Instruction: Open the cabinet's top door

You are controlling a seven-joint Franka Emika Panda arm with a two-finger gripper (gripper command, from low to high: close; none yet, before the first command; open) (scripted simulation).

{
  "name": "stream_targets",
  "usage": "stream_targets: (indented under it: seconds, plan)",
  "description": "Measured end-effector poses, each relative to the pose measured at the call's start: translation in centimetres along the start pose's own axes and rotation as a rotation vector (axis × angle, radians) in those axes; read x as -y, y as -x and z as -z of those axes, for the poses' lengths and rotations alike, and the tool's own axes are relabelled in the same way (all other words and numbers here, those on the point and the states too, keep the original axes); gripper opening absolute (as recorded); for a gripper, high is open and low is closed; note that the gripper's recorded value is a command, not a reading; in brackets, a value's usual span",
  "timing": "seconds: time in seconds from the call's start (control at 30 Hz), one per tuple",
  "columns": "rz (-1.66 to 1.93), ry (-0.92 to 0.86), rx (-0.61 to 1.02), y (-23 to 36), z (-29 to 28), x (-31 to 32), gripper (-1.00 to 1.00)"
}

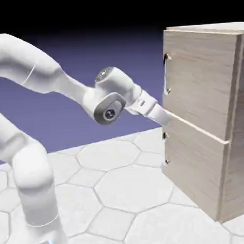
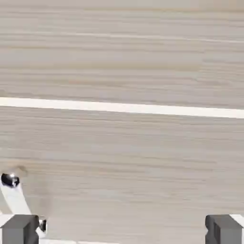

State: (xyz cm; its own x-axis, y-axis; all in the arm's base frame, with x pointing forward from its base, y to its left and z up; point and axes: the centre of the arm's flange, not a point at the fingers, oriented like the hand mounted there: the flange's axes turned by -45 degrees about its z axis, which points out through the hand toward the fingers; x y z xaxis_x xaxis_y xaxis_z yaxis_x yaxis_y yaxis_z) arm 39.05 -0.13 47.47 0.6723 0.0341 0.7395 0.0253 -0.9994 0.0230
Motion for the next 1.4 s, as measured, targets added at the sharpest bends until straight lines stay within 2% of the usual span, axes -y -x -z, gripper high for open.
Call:
stream_targets:
  seconds: [0.67, 1.03, 1.4]
  plan:
    - [-0.085, 0.026, -0.274, -5.8, 7.2, -1.4, 0.0]
    - [-0.094, 0.03, -0.421, -6.9, 9.3, 0.6, 0.0]
    - [-0.083, 0.035, -0.554, -7.1, 9.1, 4.2, 0.0]
